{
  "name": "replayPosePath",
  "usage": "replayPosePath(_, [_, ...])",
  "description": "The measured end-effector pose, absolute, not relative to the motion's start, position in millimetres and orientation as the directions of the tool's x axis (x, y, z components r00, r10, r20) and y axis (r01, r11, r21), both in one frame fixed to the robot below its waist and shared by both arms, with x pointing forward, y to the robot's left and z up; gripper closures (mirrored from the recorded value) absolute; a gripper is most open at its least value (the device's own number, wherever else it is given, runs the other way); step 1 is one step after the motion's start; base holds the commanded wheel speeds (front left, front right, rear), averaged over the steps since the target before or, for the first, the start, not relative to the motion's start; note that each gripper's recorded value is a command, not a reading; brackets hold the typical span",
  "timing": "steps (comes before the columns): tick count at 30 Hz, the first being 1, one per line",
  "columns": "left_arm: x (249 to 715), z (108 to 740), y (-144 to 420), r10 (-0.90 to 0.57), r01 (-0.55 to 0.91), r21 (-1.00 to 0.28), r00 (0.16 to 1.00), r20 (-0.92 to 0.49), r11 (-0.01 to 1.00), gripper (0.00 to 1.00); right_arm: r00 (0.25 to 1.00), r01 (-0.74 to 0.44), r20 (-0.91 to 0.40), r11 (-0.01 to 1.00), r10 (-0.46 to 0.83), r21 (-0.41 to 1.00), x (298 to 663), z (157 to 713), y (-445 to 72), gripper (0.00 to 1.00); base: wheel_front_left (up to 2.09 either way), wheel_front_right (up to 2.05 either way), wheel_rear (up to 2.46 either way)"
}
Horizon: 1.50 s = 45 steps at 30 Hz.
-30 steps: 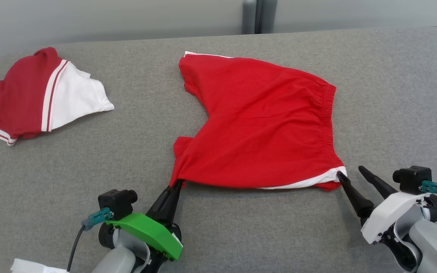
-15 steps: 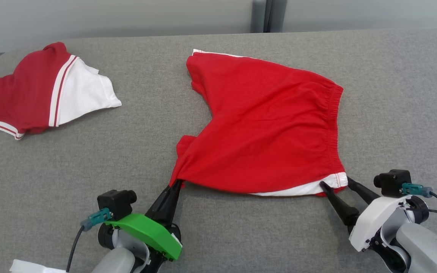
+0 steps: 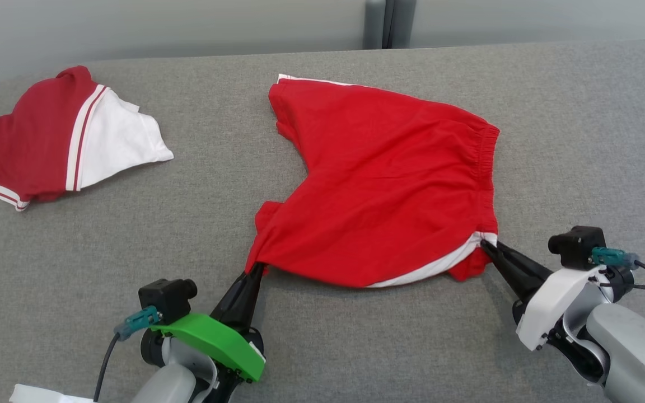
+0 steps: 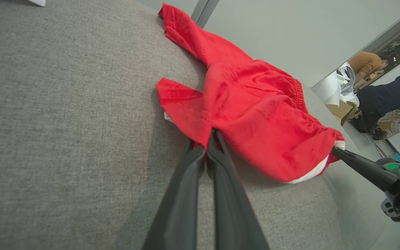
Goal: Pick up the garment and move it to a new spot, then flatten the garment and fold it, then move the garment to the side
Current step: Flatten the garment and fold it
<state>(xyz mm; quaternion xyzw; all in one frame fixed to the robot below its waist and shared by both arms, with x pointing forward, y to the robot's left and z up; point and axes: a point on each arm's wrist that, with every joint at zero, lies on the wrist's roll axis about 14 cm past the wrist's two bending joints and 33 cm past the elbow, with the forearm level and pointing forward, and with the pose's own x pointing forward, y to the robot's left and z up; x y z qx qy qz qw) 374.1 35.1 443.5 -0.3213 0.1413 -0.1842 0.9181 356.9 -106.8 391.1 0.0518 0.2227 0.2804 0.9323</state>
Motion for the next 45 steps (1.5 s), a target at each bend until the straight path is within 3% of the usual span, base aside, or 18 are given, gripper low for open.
replayPosePath(9, [381, 454, 44, -0.414, 0.260, -0.632, 0.904, -0.107, 0.731, 1.00, 0.811, -0.481, -0.234, 0.839, 0.536, 0.253, 389, 437, -105, 1.00, 0.00, 0.00, 0.00])
replayPosePath(14, [392, 468, 58, -0.406, 0.297, -0.571, 0.911, -0.071, 0.765, 1.00, 0.861, -0.457, -0.082, 0.835, 0.501, 0.306, 413, 486, -108, 1.00, 0.00, 0.00, 0.00])
replayPosePath(19, [401, 506, 48, -0.432, 0.380, -0.557, 0.901, 0.040, 0.739, 1.00, 0.877, -0.472, 0.084, 0.818, 0.472, 0.330, 427, 543, -111, 1.00, 0.00, 0.00, 0.00])
replayPosePath(26, [407, 609, 45, -0.388, 0.518, -0.609, 0.855, 0.346, 0.600, 1.00, 0.833, -0.527, 0.387, 0.782, 0.396, 0.333, 422, 648, -126, 1.00, 0.00, 0.00, 0.00])
replayPosePath(31, [397, 677, 54, -0.372, 0.634, -0.525, 0.766, 0.524, 0.568, 1.00, 0.768, -0.579, 0.519, 0.753, 0.375, 0.312, 404, 697, -132, 1.00, 0.00, 0.00, 0.00])
replayPosePath(35, [401, 685, 50, -0.438, 0.659, -0.489, 0.749, 0.498, 0.571, 1.00, 0.789, -0.569, 0.465, 0.761, 0.401, 0.310, 407, 682, -133, 1.00, 0.00, 0.00, 0.00])
replayPosePath(40, [437, 652, 67, -0.435, 0.544, -0.541, 0.839, 0.327, 0.641, 1.00, 0.834, -0.536, 0.337, 0.786, 0.437, 0.307, 434, 653, -130, 1.00, 0.00, 0.00, 0.00])
replayPosePath(42, [453, 674, 81, -0.393, 0.539, -0.516, 0.841, 0.372, 0.666, 1.00, 0.804, -0.557, 0.399, 0.795, 0.441, 0.242, 448, 682, -126, 1.00, 0.00, 0.00, 0.00])
replayPosePath(45, [462, 749, 88, -0.356, 0.619, -0.421, 0.755, 0.551, 0.663, 1.00, 0.696, -0.587, 0.588, 0.799, 0.413, 0.133, 457, 759, -124, 1.00, 0.00, 0.00, 0.00])
